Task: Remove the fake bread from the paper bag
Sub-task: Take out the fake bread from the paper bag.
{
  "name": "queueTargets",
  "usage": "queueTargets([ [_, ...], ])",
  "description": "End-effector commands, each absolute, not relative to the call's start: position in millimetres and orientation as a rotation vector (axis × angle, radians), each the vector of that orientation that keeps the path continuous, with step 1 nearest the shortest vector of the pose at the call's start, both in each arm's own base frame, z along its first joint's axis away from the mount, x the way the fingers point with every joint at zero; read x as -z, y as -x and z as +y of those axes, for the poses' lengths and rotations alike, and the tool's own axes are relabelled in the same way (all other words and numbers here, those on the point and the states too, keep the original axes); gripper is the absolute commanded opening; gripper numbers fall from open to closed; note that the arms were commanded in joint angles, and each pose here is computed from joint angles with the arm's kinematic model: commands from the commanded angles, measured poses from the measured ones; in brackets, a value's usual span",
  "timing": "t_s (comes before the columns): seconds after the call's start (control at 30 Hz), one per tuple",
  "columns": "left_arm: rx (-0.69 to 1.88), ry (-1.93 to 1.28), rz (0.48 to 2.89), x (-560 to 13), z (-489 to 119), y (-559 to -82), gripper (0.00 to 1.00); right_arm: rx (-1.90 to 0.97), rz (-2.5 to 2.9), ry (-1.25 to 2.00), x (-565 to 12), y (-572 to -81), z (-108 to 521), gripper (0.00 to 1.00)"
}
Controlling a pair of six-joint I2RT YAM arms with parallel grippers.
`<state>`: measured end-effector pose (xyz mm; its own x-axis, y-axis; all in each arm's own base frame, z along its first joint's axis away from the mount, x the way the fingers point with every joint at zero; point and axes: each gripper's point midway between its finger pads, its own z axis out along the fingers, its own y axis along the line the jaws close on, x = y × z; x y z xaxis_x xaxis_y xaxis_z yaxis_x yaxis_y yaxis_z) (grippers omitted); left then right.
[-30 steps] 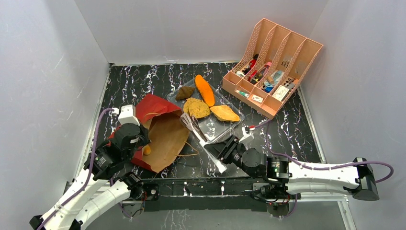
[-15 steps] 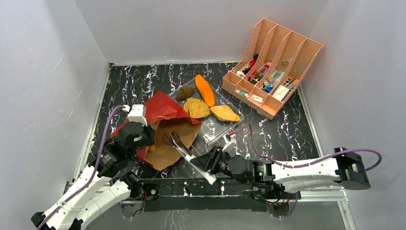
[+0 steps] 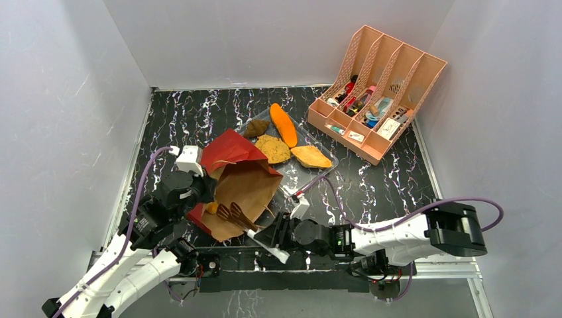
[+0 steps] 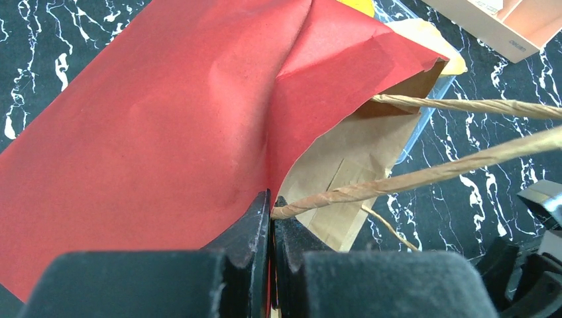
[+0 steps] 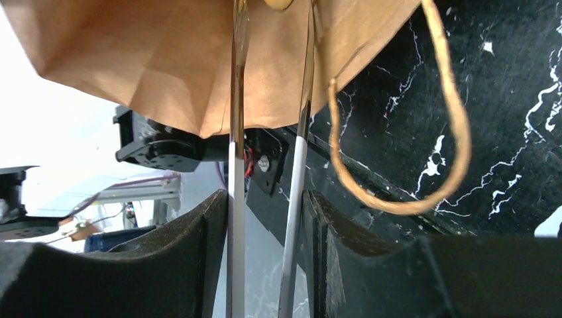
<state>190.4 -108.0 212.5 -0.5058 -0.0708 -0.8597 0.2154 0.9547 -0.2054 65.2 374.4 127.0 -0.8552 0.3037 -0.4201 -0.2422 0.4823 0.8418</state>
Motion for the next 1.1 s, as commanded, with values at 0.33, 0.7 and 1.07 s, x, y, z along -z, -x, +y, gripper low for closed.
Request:
queueTargets([
  [0.33,0.444,-0.179,2.052,-219,-128,-191,0.00,-1.563,2.133,-0.059,-163,-58,419,0.43],
  [0.7,0.471,-0.201,2.049,-218,-132,-188,0.00,-1.622,2.198,-0.240,-154,-64,428,0.43],
  [1.07,0.486,-0.239,2.055,-216,-135,-185,0.00,-1.739,2.236,-0.274,-155,-72,450,0.44],
])
